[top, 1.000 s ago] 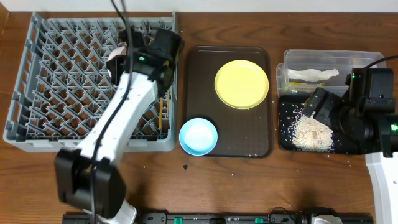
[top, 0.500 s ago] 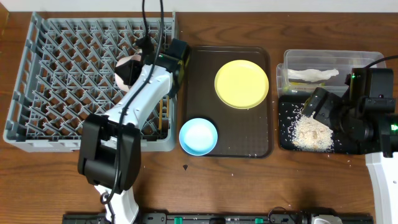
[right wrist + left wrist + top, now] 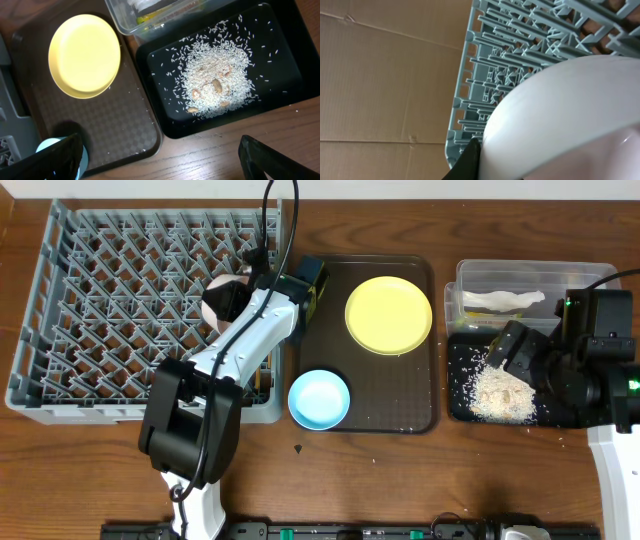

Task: Sort waste into correct bins and load items into the dishwasher

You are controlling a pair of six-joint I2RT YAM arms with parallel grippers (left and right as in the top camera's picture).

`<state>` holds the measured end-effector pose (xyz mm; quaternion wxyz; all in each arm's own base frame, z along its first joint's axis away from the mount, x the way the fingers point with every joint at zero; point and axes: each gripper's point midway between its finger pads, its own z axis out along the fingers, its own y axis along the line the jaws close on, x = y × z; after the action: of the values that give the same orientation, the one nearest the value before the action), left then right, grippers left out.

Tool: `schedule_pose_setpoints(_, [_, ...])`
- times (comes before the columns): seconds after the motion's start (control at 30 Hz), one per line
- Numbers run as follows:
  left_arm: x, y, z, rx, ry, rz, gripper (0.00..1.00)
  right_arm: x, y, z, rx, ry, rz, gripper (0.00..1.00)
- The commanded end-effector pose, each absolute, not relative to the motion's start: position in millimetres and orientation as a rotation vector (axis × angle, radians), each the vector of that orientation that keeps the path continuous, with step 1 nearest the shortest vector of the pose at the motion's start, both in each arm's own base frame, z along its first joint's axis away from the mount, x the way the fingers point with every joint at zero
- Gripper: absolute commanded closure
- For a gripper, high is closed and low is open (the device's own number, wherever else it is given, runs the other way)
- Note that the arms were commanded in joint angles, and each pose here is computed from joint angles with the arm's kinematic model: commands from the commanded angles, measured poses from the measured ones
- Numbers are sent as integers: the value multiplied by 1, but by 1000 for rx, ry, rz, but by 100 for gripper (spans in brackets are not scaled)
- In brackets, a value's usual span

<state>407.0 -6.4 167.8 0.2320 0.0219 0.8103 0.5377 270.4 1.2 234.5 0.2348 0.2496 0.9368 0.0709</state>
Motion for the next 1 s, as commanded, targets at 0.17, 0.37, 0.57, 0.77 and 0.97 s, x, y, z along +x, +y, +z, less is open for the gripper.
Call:
schedule_pose_setpoints(0.17, [406, -2, 175, 7, 2170, 1501, 92, 271, -2, 238, 682, 2561, 191, 3])
schedule_pose_setpoints(0.37, [411, 20, 174, -122, 2164, 1483, 93, 270, 0, 237, 681, 2569, 199, 3])
schedule_pose_setpoints(0.57, [414, 16, 173, -138, 2184, 1432, 93, 270, 0, 238, 681, 2568, 200, 3])
schedule_pose_setpoints(0.77, [418, 5, 166, -139, 2210, 1359, 92, 270, 0, 238, 681, 2568, 199, 3])
schedule_pose_setpoints(0.97, [415, -5, 146, -129, 2331, 1240, 92, 270, 0, 238, 681, 2568, 199, 3])
